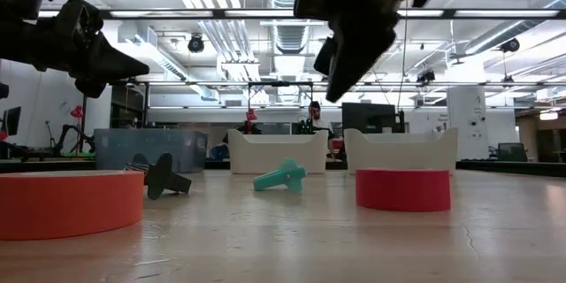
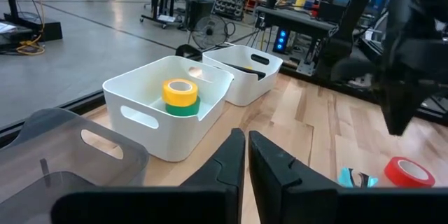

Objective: Pick and place Stapler, Stapler remover, tape
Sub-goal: Put the red tape into the left white bin

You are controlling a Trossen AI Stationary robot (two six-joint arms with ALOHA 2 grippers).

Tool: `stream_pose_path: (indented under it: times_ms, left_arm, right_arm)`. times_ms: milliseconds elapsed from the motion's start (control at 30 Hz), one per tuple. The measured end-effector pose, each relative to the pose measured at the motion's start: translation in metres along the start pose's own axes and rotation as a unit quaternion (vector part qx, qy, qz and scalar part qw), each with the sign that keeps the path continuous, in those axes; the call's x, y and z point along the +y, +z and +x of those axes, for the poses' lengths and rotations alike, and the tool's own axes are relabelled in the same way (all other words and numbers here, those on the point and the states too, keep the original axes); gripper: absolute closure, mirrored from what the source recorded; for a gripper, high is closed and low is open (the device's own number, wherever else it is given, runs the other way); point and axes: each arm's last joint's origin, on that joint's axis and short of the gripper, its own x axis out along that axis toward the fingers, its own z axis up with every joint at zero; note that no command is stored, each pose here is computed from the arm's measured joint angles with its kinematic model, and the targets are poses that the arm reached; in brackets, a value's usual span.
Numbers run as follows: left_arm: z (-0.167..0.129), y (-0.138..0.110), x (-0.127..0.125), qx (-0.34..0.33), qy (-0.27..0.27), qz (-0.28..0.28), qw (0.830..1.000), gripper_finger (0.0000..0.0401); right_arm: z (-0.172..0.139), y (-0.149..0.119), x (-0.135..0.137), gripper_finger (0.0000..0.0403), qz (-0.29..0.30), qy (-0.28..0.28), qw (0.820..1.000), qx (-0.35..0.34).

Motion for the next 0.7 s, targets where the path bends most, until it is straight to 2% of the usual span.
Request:
stream_pose_path:
  times_ms: [167,367,433,533,700]
  left_arm:
    - [0.000,0.000,0.000,0.000,0.000,0.000,1.000,0.0376]
    - [0.000,0.000,0.000,0.000,0.000,0.000,1.000,0.0378]
    - [0.000,0.000,0.000,0.000,0.000,0.000,1.000,0.0378]
    - [0.000,0.000,0.000,0.000,0.000,0.000,1.000,0.0376]
    - [0.000,0.000,0.000,0.000,0.000,0.000,1.000,0.0378]
  right_arm:
    - [0.010,-0.011,0.024,0.0349,0.008,0.012,1.000,0.013]
    - [0.021,-0.026,0.046,0.0278,0.016,-0.036,0.999,0.011]
    - [0.024,-0.030,0.050,0.0254,0.021,-0.055,0.998,0.006]
    - [0.030,-0.035,0.053,0.0224,0.023,-0.054,0.998,-0.009]
    - [0.040,-0.047,0.051,0.0196,0.028,-0.053,0.998,-0.016]
